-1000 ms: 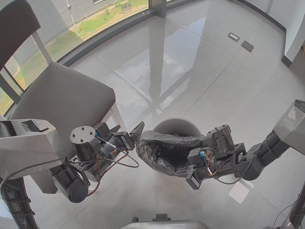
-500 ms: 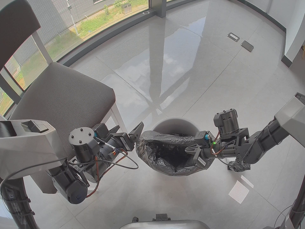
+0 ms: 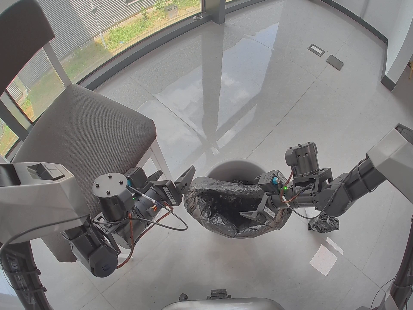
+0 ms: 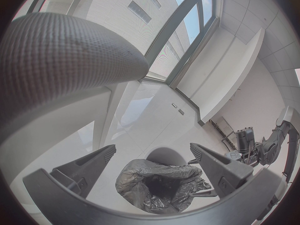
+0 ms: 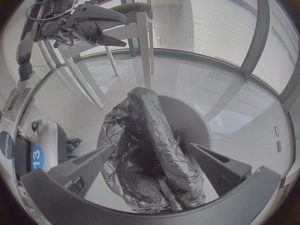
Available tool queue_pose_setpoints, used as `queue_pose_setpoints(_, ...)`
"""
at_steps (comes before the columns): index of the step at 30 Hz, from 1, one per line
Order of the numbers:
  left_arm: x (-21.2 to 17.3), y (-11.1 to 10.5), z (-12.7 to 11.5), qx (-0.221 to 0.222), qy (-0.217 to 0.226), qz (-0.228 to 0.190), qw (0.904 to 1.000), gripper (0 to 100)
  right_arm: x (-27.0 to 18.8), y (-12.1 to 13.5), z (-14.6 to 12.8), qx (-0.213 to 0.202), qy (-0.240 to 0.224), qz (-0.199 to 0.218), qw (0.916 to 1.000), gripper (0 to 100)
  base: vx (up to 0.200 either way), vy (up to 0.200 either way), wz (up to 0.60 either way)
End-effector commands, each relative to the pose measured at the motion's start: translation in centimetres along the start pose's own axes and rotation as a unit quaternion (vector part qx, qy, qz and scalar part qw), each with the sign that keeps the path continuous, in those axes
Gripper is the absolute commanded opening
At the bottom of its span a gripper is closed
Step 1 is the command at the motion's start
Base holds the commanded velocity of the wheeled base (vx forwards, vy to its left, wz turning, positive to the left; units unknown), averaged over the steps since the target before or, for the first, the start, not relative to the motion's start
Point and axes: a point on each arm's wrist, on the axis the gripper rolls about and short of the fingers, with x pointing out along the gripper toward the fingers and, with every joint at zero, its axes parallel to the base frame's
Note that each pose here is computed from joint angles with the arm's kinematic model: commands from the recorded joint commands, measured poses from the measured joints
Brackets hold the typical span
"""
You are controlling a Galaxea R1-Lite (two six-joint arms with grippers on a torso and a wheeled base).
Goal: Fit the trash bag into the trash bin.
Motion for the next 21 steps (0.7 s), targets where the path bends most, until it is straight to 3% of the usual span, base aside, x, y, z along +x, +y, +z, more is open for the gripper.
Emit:
queue_pose_setpoints(1, -0.1, -0.1, 0.1, -0.001, -0.004, -0.002, 1.0000, 100, 1.6, -0.8, 0.0, -0.006, -0.003, -0.006, 1.0000, 100, 0.000, 0.000, 0.00)
queue_pose_setpoints(21, -0.5, -0.8, 0.2, 0.000, -0.005, -0.012, 0.9999, 100, 3.8, -1.2, 0.2, -0.010, 0.017, 0.013, 0.9997, 100, 0.000, 0.000, 0.00)
